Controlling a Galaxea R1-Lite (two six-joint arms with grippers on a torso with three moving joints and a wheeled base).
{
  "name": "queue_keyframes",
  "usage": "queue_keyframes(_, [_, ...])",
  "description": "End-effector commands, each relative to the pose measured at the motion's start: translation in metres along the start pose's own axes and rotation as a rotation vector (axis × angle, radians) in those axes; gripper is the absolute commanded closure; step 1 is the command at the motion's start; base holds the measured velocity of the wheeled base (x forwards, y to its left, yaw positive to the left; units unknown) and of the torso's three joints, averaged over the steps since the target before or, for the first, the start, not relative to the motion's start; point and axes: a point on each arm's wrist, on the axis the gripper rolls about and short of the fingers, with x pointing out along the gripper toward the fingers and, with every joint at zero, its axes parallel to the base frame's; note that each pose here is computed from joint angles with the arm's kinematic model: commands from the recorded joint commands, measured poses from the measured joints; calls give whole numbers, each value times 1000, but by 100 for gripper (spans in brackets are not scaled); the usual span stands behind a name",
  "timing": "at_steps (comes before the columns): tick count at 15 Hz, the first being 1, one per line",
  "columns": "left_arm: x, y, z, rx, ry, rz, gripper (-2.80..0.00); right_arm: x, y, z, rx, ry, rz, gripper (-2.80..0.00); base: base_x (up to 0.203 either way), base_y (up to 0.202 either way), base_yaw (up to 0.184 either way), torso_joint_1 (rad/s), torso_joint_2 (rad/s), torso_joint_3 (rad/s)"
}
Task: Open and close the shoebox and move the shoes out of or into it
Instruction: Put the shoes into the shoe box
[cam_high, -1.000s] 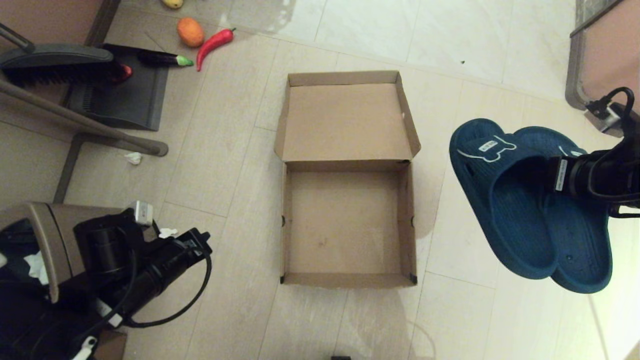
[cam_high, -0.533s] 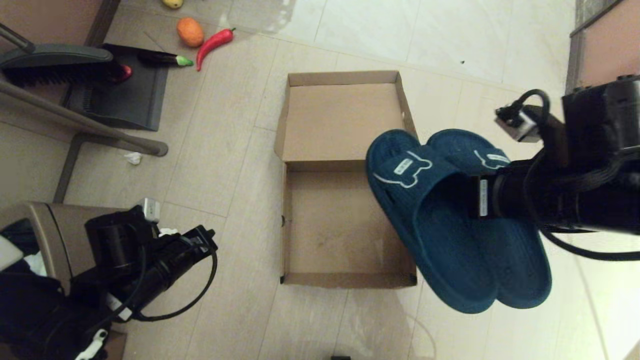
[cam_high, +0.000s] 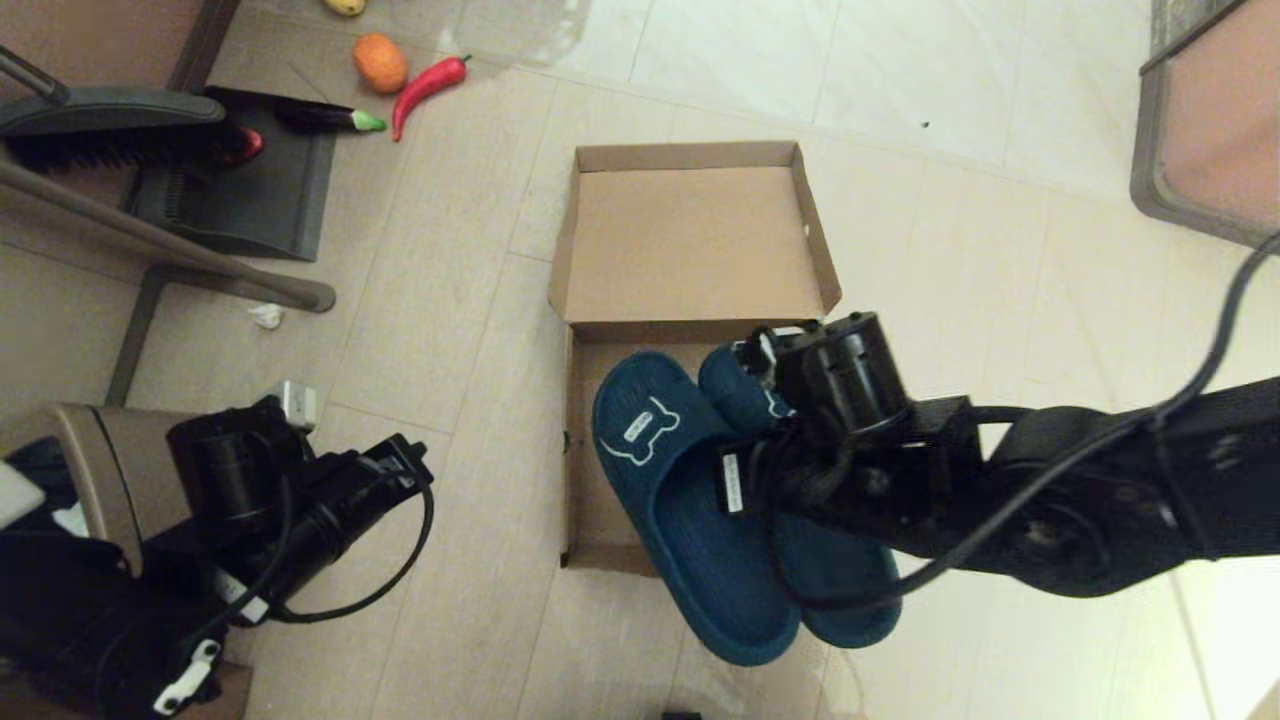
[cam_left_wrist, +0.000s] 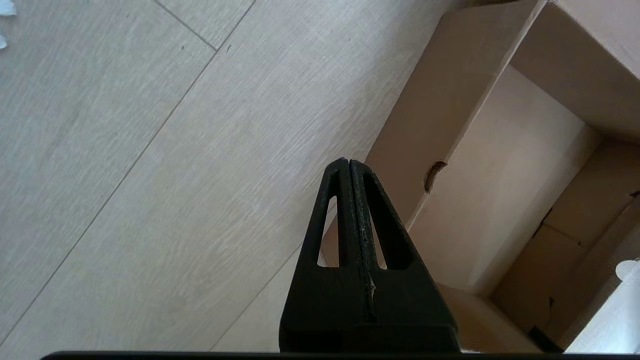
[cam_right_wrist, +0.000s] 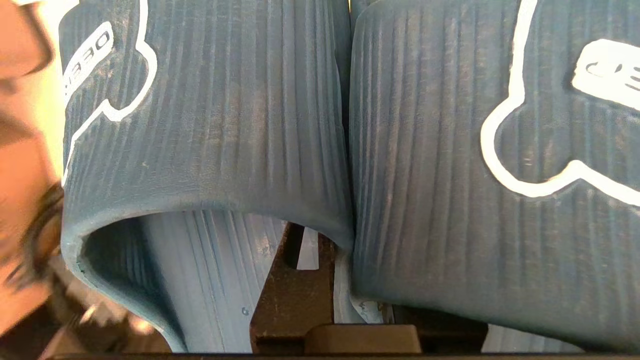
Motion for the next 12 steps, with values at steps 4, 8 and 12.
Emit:
queue_keyframes(4, [2, 1, 0, -4, -4, 2, 0, 83, 21, -31, -1, -9, -47, 0, 0, 0, 0, 0, 0, 0])
queue_keyframes(8, [1, 1, 1, -4, -6, 1, 0, 105, 28, -29, 36, -109, -37, 0, 0, 0, 0, 0, 0, 0])
queue_keyframes(12, [-1, 1, -1, -5, 1, 5, 0, 110, 18, -25, 55, -143, -52, 0, 0, 0, 0, 0, 0, 0])
